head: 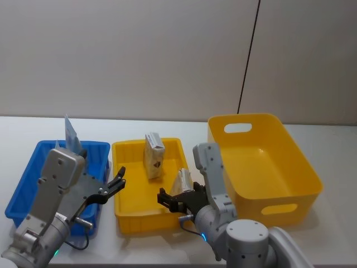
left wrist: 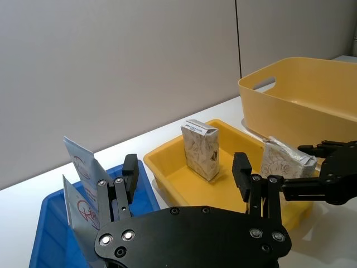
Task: Bimanual collaborative sorting of washing and personal care products
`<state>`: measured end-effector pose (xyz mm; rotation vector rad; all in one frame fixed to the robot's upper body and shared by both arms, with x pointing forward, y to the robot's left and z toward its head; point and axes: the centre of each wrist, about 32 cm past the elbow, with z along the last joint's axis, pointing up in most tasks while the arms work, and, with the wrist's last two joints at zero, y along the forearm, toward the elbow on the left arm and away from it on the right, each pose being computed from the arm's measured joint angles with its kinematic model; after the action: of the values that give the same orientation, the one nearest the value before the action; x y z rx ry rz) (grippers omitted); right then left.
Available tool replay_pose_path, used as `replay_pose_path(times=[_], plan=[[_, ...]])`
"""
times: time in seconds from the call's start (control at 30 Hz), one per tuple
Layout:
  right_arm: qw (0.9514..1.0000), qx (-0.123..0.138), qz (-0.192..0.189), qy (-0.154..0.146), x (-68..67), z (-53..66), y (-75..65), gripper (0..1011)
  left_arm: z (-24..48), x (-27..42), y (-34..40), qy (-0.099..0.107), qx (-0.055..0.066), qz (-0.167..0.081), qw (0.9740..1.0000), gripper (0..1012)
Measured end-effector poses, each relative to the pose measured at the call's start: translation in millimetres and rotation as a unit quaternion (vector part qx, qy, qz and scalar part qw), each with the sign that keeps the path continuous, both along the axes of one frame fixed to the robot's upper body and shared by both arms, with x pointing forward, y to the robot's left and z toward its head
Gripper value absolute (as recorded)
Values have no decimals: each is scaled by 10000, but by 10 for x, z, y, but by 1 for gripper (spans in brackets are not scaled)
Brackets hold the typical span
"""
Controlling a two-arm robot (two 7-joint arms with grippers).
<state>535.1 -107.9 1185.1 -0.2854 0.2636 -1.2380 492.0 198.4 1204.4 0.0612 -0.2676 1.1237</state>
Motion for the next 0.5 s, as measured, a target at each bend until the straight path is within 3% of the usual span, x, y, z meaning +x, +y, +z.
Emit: replay_pose_path(times=[0.33, 0.5], plan=[[9999, -70, 4, 87, 110, -7, 47, 1001, 0, 0, 0, 0, 0, 0, 10000, 1001], [9999, -108, 3, 114, 150, -6, 65, 906, 0, 0, 0, 0, 0, 0, 10000, 1001]])
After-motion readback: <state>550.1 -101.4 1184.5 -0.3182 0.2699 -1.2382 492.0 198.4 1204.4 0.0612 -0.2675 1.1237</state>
